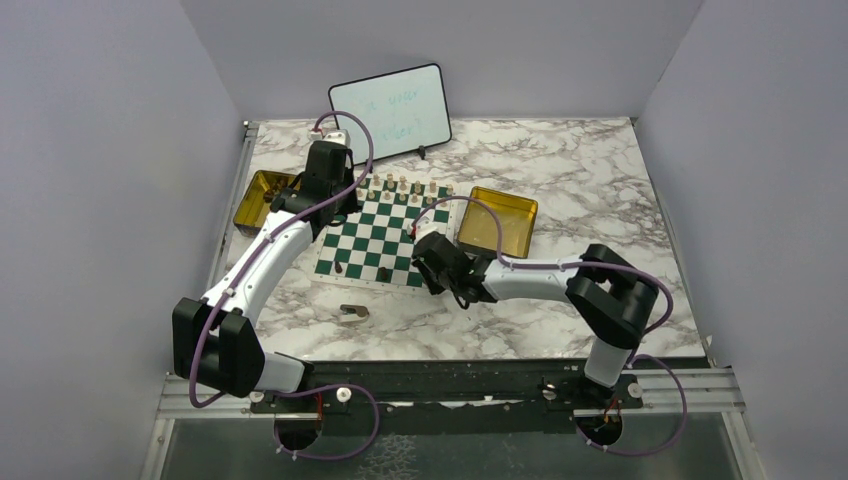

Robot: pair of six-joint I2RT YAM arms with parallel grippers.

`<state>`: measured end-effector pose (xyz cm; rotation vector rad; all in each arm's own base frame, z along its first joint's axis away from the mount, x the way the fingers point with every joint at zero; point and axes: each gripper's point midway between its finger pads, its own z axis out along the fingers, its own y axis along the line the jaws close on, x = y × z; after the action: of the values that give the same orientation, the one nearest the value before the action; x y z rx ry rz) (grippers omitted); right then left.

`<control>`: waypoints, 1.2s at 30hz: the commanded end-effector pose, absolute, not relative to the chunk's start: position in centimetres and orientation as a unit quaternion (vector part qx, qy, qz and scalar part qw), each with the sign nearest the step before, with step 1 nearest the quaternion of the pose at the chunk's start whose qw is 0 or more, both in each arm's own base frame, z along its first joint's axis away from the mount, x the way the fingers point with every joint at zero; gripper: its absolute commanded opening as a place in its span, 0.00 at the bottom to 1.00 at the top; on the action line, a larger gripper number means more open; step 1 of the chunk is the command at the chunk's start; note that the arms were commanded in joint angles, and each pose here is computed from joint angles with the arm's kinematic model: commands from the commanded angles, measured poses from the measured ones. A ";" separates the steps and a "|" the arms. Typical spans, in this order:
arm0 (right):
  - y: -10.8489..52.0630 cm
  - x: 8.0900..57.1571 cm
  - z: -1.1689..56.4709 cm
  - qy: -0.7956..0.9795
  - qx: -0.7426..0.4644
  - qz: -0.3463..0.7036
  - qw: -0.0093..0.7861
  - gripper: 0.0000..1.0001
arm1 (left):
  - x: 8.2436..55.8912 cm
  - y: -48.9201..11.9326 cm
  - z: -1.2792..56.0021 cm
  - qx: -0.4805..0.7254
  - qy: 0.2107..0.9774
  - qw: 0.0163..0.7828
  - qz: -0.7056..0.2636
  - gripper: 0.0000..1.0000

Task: Set up the chess pieces on the board
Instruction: Place the chess piece on the chessboard.

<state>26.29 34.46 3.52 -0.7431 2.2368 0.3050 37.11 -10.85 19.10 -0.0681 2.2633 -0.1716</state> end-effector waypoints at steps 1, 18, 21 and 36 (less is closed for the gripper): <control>34.0 26.4 2.9 0.882 -0.285 0.091 0.364 0.21 | 37.1 -11.2 20.3 -0.022 0.893 0.443 -0.079 0.18; 36.0 26.6 7.4 0.869 -0.257 0.155 0.394 0.54 | 37.0 -11.5 20.2 -0.020 0.894 0.439 -0.088 0.18; 36.3 26.6 9.1 0.863 -0.250 0.169 0.406 0.56 | 37.0 -11.8 20.1 -0.019 0.894 0.437 -0.094 0.18; 36.9 25.0 22.0 0.720 -0.194 0.374 0.552 0.58 | 34.7 -17.7 22.3 0.018 0.883 0.389 -0.262 0.18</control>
<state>25.68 36.07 17.12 -0.5329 1.9089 0.6875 35.83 -14.45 19.20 -0.0103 2.2993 -0.4250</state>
